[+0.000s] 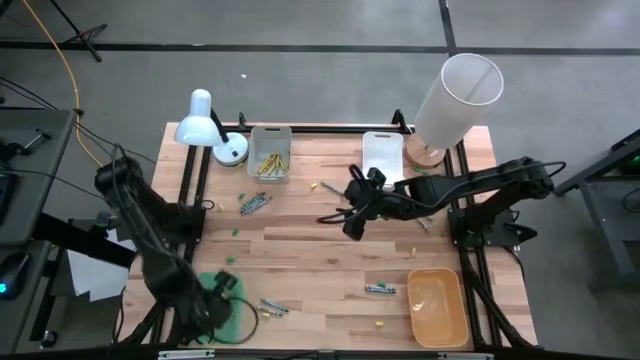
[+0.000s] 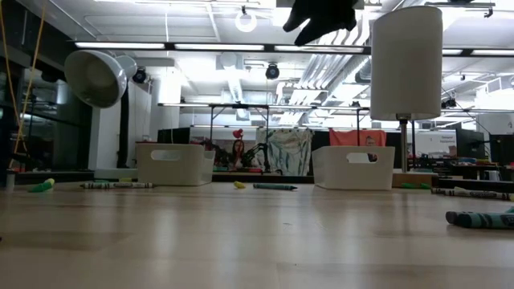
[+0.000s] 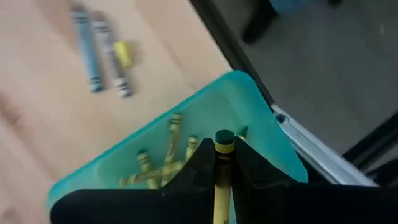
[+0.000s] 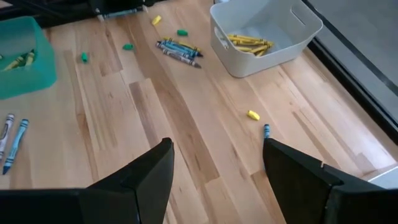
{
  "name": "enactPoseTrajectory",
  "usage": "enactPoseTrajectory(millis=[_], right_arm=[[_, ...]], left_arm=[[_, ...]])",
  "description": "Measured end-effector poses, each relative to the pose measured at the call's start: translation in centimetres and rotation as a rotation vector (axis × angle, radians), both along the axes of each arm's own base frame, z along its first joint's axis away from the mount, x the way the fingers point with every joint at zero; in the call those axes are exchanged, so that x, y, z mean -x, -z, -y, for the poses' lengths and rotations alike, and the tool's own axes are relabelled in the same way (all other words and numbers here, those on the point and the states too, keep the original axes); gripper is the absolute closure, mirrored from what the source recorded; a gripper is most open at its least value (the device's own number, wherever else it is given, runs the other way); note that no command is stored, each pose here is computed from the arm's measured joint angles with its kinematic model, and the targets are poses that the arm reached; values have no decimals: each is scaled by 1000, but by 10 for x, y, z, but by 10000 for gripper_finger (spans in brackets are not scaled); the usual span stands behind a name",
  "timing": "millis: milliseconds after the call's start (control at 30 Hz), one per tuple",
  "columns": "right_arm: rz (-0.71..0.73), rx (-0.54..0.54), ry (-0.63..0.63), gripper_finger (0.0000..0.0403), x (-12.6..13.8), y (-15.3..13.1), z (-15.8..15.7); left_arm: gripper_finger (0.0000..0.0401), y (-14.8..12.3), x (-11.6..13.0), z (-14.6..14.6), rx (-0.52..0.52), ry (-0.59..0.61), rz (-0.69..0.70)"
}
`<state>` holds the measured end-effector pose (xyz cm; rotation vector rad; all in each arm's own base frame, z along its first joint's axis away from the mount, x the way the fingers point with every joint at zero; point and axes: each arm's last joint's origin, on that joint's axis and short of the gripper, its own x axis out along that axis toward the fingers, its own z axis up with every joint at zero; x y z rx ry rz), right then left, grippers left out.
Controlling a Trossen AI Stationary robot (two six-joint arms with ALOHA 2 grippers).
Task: Sort crayons
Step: Put the green crayon into the green bin, then put the gray crayon into the white bin
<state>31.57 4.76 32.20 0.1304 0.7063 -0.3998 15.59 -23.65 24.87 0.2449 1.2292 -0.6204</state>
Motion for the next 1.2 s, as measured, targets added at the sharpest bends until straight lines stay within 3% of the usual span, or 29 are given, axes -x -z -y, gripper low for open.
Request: enactPoseTrajectory(millis=[233, 433, 633, 933, 1100, 1200], right_arm=[[-8, 2, 0, 164, -3, 3, -1], [-5, -5, 4, 164, -3, 3, -1], [-2, -12, 11, 164, -3, 3, -1], [-1, -8, 13, 164, -3, 3, 0], [-5, 0, 7, 164, -3, 3, 0], [-13, 11, -12, 164, -3, 3, -1]], left_arm=[[400, 43, -11, 25, 5, 318, -117], [398, 59, -16, 28, -17, 385, -156], [368, 70, -15, 24, -75, 341, -185], [340, 65, -19, 19, -59, 283, -184], [333, 49, -20, 11, 15, 248, -207], [329, 26, -19, -7, 53, 176, -199]])
